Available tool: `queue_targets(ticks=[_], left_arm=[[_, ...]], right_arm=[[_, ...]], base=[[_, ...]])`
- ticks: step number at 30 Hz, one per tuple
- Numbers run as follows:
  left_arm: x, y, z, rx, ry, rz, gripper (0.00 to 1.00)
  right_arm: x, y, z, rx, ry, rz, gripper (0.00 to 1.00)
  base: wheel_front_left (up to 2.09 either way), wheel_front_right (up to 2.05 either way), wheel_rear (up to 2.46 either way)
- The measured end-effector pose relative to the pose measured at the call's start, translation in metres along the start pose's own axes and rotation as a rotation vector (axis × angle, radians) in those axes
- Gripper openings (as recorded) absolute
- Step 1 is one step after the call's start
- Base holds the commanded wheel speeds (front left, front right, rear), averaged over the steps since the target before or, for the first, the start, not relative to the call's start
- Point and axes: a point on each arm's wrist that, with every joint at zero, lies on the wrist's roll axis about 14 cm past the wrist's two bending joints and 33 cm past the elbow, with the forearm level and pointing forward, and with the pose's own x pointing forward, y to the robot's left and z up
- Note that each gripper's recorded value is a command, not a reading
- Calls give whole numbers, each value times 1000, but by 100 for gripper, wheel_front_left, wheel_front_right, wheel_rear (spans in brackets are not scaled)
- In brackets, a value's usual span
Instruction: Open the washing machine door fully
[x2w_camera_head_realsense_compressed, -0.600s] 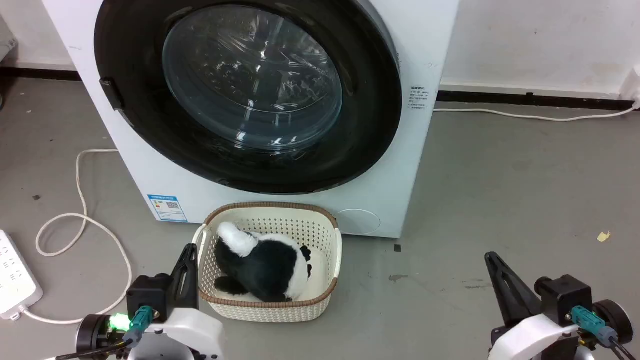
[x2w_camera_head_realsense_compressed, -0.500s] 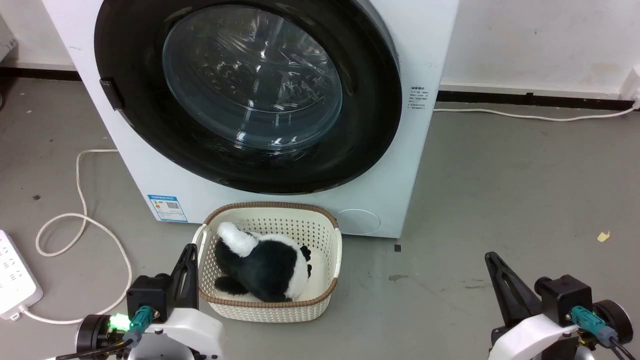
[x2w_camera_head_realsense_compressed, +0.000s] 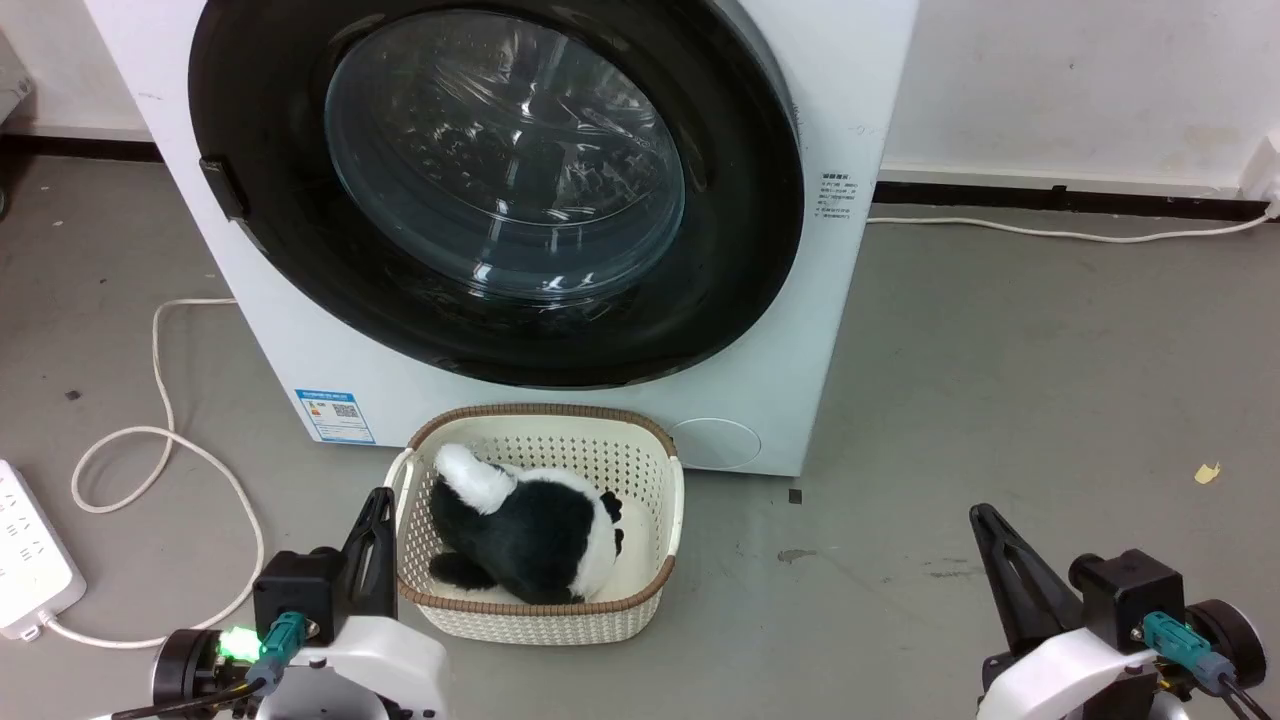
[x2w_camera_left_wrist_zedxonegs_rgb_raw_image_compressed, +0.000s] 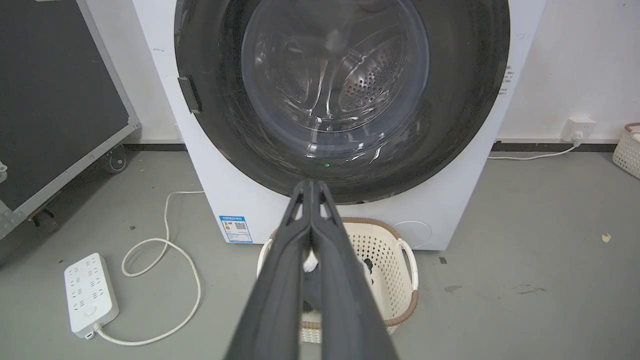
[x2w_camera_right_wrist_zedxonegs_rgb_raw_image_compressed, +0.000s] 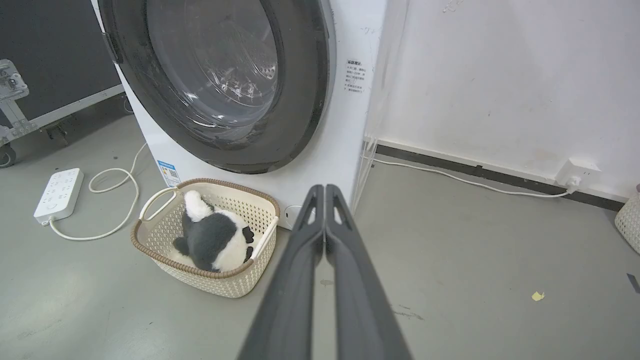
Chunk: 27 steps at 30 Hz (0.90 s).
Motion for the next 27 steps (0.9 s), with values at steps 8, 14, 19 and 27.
queue_targets(ticks=[8,14,19,27], left_arm=[[0,0,0,0,0,0,0],[0,0,0,0,0,0,100],[0,0,0,-2,0,1,100],[0,-1,0,-5,-6,-4,100]], right_arm=[[0,0,0,0,0,0,0],[0,0,0,0,0,0,100],[0,0,0,1,1,1,100],[0,-2,-1,11,-5,-4,100]], base=[[0,0,0],[0,0,0],[0,0,0],[0,0,0]])
